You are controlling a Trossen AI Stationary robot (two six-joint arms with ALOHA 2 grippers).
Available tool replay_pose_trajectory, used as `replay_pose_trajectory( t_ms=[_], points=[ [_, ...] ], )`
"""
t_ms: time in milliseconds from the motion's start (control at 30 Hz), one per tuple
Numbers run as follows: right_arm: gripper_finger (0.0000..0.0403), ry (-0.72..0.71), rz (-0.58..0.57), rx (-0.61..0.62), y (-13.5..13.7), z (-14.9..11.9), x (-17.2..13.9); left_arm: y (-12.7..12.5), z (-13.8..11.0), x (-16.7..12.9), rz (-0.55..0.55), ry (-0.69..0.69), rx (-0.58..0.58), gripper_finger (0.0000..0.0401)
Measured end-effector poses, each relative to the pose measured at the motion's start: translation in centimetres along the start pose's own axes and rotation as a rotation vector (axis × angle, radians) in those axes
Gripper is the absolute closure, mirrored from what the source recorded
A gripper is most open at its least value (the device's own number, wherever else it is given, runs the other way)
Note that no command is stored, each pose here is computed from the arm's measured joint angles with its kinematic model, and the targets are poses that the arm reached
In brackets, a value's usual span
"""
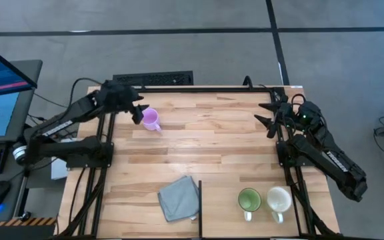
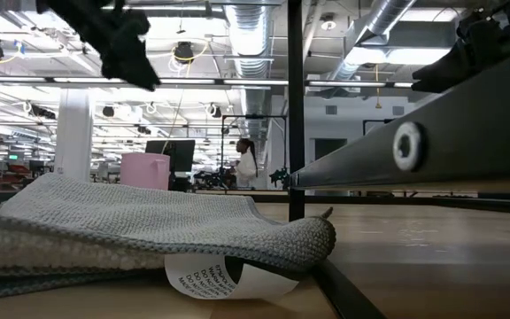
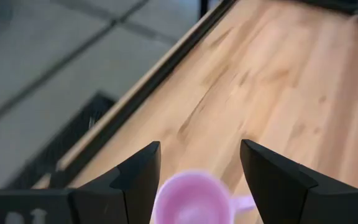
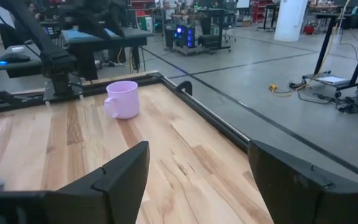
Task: Stack small to large cups/mugs on shelf
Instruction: Put the pink mug on the shelf
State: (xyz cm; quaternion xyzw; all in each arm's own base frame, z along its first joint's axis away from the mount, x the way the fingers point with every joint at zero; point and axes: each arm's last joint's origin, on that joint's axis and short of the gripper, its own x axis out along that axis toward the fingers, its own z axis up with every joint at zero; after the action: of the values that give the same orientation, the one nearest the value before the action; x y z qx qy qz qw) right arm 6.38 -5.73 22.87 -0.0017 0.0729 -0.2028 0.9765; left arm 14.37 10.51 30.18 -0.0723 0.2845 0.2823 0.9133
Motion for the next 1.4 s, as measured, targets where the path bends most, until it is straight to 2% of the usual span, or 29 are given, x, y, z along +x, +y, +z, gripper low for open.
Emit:
replay_pose_trajectory(
  t_ms=[167,267,433,600,733,933,1400],
  points=[
    [0.0106,0.0,0.0,0.0,0.0,0.0,0.0,2.3,-0.8,1.6,0.086,0.175,-0.174,0.0188],
    [0.0106,0.0,0.0,0.0,0.0,0.0,0.0,3.1,-1.4,2.8,0.095,0.251,-0.23,0.0188],
    [0.0106,0.0,0.0,0.0,0.0,0.0,0.0,3.4,-2.2,5.1,0.034,0.358,-0.257,0.0188],
    [0.0106,0.0,0.0,0.0,0.0,0.0,0.0,3.4,-2.9,7.3,-0.043,0.447,-0.235,0.0188],
    [0.0106,0.0,0.0,0.0,0.0,0.0,0.0,3.5,-3.6,8.6,-0.063,0.506,-0.241,0.0188],
    [0.0106,0.0,0.0,0.0,0.0,0.0,0.0,3.6,-4.1,9.4,-0.058,0.553,-0.243,0.0188],
    [0.0106,0.005,0.0,-0.008,0.0,-0.1,0.0,3.5,-3.9,9.0,-0.075,0.53,-0.264,0.0188]
  ],
)
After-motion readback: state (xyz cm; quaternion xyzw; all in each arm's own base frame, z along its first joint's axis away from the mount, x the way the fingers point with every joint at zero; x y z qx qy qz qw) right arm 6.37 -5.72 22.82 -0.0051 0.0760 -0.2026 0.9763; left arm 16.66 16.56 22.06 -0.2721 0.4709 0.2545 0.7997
